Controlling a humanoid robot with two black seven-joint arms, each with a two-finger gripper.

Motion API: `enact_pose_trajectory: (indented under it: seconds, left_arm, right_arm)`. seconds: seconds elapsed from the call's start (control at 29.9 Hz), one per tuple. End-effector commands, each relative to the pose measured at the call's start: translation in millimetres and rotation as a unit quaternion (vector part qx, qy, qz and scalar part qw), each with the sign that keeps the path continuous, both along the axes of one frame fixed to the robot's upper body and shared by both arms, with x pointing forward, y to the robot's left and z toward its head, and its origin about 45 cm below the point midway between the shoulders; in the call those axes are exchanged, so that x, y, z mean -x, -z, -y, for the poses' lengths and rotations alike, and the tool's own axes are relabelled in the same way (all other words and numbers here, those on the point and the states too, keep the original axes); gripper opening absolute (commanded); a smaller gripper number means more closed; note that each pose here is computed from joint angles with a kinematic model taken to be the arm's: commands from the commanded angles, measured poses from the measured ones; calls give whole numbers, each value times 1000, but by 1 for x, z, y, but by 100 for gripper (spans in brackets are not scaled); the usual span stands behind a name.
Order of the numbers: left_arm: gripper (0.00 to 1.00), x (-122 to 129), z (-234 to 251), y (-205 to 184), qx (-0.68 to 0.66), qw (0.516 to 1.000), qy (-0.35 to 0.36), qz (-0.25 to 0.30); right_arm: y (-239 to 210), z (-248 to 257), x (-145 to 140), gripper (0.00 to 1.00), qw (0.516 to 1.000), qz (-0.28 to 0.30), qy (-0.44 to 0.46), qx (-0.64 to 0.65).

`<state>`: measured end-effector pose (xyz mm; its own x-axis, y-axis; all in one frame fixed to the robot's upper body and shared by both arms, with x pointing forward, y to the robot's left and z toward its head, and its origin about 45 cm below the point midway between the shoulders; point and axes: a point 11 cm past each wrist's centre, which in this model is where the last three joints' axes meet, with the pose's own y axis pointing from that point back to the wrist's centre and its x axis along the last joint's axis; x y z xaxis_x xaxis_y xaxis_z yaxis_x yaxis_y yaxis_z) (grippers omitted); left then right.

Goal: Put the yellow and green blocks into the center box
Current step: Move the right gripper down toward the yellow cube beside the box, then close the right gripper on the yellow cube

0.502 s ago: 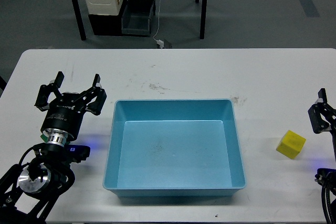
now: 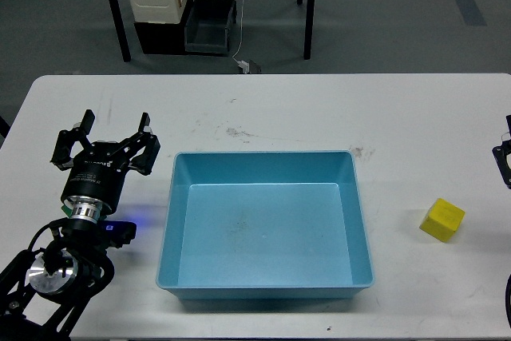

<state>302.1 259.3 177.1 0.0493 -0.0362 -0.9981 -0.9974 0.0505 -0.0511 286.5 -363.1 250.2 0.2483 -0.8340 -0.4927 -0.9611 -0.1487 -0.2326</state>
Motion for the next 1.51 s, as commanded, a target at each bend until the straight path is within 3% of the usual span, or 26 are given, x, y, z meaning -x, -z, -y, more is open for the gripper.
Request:
enact_pose_trajectory:
  seconds: [0.0,0.13,0.27,0.37,0.54,0.67,0.84,1.1,1.2,1.34,1.47]
  left_arm:
    - [100,0,0,0,1,1000,-1,0]
    - [100,-1,0,0,1,1000,-1,0]
    - [100,-2,-2,-1,2,1000,-5,2]
    - [100,-3,-6,-1,2,1000,-11,2]
    - [100,-3,-6,2,0,1000,-12,-2]
    - [100,-3,-7,1,-1,1000,-12,-1]
    - [100,-3,-7,3,-1,1000,-13,-3]
    - [100,-2,-6,4,2,1000,-13,-7]
    - [100,-3,-4,4,4,1000,-13,-7]
    - [100,-2,-4,5,4,1000,-14,-8]
    - [100,-2,-3,9,3,1000,-13,-15]
  right_arm:
    - [-23,-17,-20,100,932,54,-46,355]
    - [-44,-25,-38,100,822,106,-81,554]
    - [-55,-24,-43,99,724,179,-163,646]
    - [-57,-20,-47,99,635,176,-216,721]
    - [-46,-18,-49,99,433,185,-292,832]
    - [-31,-26,-53,99,315,201,-336,865]
    - [-10,-30,-57,99,247,147,-422,860]
    - [6,-68,-59,98,227,178,-456,842]
    - [25,-77,-50,98,194,187,-484,833]
    - [40,-65,-43,98,141,181,-501,835]
    - [48,-53,-42,98,133,161,-510,834]
